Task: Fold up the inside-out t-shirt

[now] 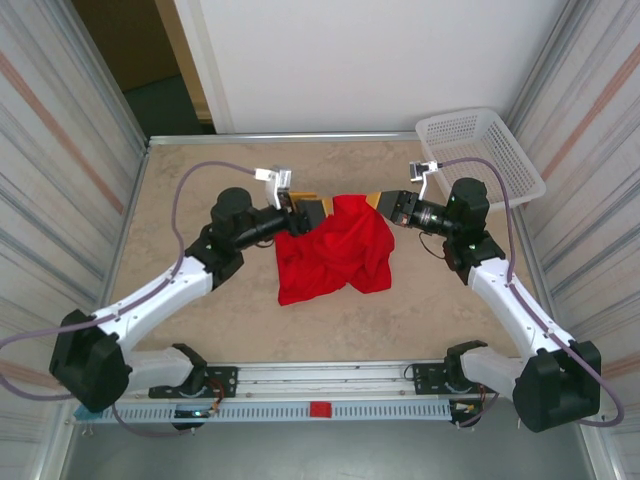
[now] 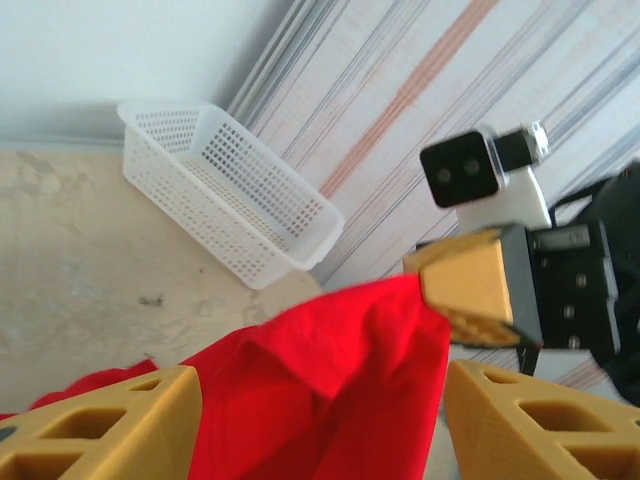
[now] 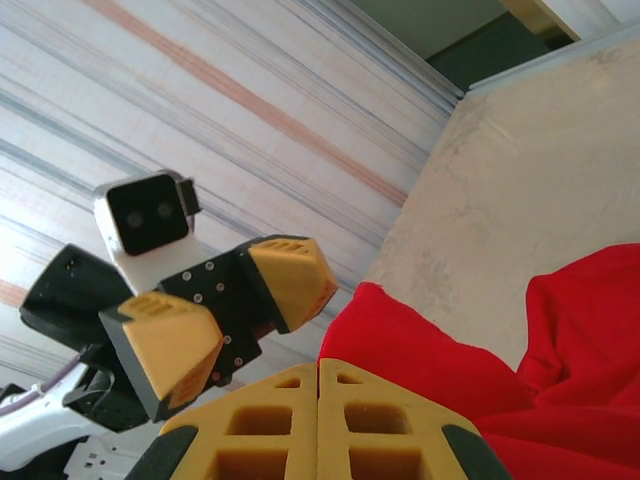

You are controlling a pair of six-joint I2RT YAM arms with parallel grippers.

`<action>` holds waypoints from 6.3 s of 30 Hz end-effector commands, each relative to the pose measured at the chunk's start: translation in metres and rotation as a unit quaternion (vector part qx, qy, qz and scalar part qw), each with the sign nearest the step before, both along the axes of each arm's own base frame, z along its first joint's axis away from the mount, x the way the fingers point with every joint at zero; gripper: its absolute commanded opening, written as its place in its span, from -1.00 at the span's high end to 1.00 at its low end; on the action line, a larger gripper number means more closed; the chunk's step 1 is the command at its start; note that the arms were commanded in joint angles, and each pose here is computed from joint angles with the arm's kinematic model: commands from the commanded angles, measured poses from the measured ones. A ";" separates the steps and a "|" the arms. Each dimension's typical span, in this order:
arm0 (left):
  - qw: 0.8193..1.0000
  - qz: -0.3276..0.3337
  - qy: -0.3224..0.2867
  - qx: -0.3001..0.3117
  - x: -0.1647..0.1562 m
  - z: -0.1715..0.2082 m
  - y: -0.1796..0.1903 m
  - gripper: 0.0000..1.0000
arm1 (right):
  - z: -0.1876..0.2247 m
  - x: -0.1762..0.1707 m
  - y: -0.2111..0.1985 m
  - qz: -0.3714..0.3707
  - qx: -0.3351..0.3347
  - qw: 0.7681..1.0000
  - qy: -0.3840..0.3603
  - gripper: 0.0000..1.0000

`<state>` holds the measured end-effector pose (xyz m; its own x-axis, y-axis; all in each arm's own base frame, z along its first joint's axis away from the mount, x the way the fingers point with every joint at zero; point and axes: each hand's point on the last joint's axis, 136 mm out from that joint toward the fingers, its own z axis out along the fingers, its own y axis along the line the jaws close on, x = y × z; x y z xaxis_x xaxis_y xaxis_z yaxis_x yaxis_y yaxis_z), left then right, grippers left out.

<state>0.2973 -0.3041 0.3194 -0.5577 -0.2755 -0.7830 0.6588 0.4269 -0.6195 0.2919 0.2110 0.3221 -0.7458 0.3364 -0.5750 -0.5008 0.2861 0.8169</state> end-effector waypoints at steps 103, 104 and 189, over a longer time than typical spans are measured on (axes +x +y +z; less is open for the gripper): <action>0.913 0.170 0.146 0.340 -0.041 -0.151 0.092 -0.10 | -0.003 -0.021 -0.084 -0.207 -0.193 0.958 -0.049 1.00; 0.899 0.174 0.132 0.379 -0.048 -0.164 0.092 -0.10 | -0.004 -0.022 -0.086 -0.210 -0.194 0.957 -0.048 1.00; 0.988 0.115 -0.019 0.099 0.091 0.053 0.095 -0.23 | 0.119 0.064 -0.001 -0.107 -0.100 0.986 -0.085 1.00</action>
